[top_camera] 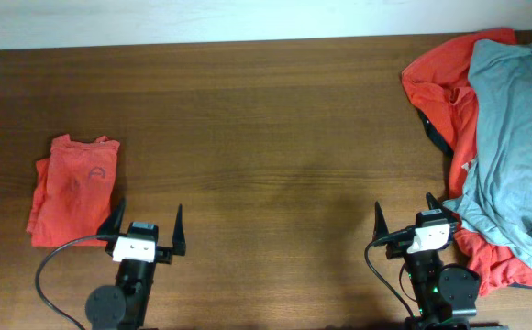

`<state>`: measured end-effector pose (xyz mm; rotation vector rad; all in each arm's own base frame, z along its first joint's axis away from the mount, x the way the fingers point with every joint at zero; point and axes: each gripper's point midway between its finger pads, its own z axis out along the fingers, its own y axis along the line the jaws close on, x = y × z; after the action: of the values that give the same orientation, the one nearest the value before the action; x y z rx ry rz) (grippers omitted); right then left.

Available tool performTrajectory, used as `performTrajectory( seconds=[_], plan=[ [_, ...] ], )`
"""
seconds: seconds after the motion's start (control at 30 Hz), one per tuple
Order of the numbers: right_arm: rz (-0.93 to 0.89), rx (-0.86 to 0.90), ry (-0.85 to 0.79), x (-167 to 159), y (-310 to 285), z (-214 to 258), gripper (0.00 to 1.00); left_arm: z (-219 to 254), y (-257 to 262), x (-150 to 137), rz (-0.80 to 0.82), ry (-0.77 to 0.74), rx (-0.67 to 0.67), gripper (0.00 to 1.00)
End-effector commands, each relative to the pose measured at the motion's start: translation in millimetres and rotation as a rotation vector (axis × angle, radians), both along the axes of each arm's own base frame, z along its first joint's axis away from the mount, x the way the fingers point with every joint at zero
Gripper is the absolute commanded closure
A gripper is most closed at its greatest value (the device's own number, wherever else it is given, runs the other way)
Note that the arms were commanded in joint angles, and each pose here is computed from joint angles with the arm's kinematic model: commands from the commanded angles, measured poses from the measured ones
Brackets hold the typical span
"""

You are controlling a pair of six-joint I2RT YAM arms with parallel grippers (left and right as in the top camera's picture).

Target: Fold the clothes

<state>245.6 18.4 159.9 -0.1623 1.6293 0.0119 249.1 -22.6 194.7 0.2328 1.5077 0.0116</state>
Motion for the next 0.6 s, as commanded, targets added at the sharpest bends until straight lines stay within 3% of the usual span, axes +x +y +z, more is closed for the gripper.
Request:
performTrajectory(
  seconds=[0.0, 0.13, 0.3, 0.57],
  plan=[
    [-0.004, 0.001, 0.006, 0, 0, -3, 0.01, 12, 6, -2, 0.039, -0.08, 0.017, 0.01],
    [-0.004, 0.001, 0.006, 0, 0, -3, 0.01, 17, 8, -5, 0.058, -0.114, 0.091, 0.01],
    [-0.003, 0.001, 0.006, 0, 0, -3, 0.02, -37, 7, -4, 0.045, 0.109, 0.077, 0.01],
    [-0.004, 0.001, 0.006, 0, 0, -3, 0.01, -36, 9, -4, 0.061, 0.105, 0.079, 0.01]
  ],
)
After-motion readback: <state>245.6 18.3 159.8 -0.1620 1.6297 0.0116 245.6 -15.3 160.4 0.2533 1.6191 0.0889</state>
